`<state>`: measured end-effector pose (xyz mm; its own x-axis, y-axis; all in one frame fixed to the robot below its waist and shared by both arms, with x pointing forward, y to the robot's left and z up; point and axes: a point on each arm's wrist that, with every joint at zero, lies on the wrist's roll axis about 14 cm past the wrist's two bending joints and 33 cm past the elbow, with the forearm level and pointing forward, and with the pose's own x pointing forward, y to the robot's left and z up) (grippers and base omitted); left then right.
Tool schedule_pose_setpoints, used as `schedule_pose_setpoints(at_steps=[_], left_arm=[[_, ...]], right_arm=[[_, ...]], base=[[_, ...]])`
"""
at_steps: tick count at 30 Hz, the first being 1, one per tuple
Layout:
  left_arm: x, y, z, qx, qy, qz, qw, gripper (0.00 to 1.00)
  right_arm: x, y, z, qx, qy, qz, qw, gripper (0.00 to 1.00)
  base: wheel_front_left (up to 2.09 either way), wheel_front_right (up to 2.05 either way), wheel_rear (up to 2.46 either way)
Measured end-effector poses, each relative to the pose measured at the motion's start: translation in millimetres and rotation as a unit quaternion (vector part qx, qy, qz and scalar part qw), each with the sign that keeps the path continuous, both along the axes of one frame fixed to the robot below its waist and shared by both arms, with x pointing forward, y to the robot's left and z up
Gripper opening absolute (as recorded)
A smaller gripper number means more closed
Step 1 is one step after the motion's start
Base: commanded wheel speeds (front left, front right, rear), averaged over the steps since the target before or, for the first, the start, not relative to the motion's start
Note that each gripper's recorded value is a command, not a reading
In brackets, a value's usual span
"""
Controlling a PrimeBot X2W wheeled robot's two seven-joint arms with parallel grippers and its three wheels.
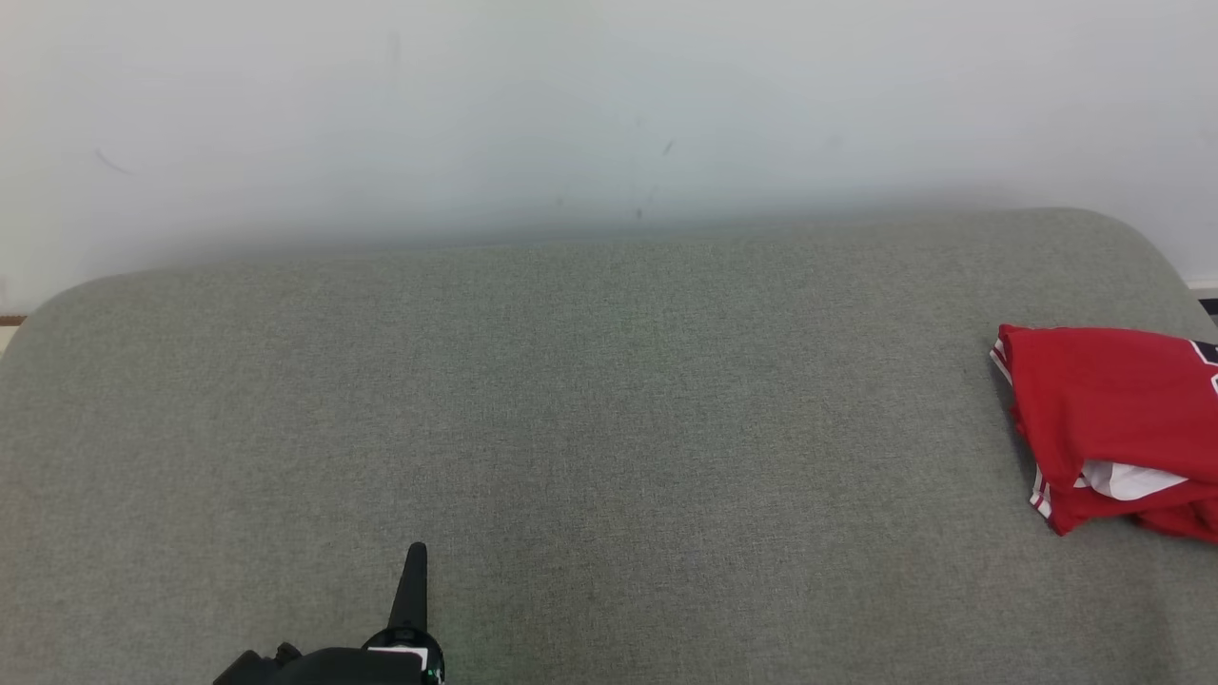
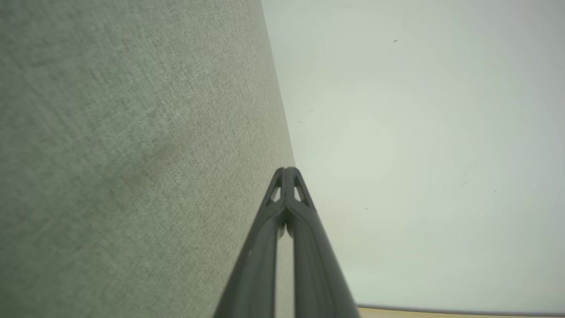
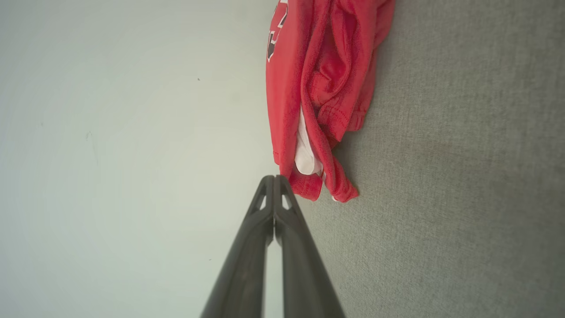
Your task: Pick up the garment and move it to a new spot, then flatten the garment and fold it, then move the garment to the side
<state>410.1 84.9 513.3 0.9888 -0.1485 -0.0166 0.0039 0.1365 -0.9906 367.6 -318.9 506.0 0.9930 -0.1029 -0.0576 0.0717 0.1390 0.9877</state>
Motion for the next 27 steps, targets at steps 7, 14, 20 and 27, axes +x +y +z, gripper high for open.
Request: schedule_pose_setpoints(at_steps=[7,14,20,27], left_arm=[[0.7,-2.6,-0.3,-0.025,0.003,0.0,1.0,0.0],[2.5,-4.9,1.6,-0.051,0.005,0.002,0.999,0.0],[2.6,-6.3,0.4,-0.068,0.009,0.003,0.998,0.0],[2.9,-6.4,0.9,-0.069,0.009,0.003,0.998,0.0]], right_arm=[[-0.2,-5.2,2.7,0.029,-0.013,-0.006,0.999,0.0],[-2.4,-11.0,3.0,0.056,-0.023,-0.014,0.998,0.0],[-2.8,-14.6,5.0,0.072,-0.033,-0.018,0.997,0.0],[-2.6,-14.7,5.5,0.073,-0.034,-0.018,0.997,0.0]], base=[[0.0,0.0,0.0],[0.0,0.0,0.0],[0.0,0.0,0.0],[0.0,0.0,0.0]])
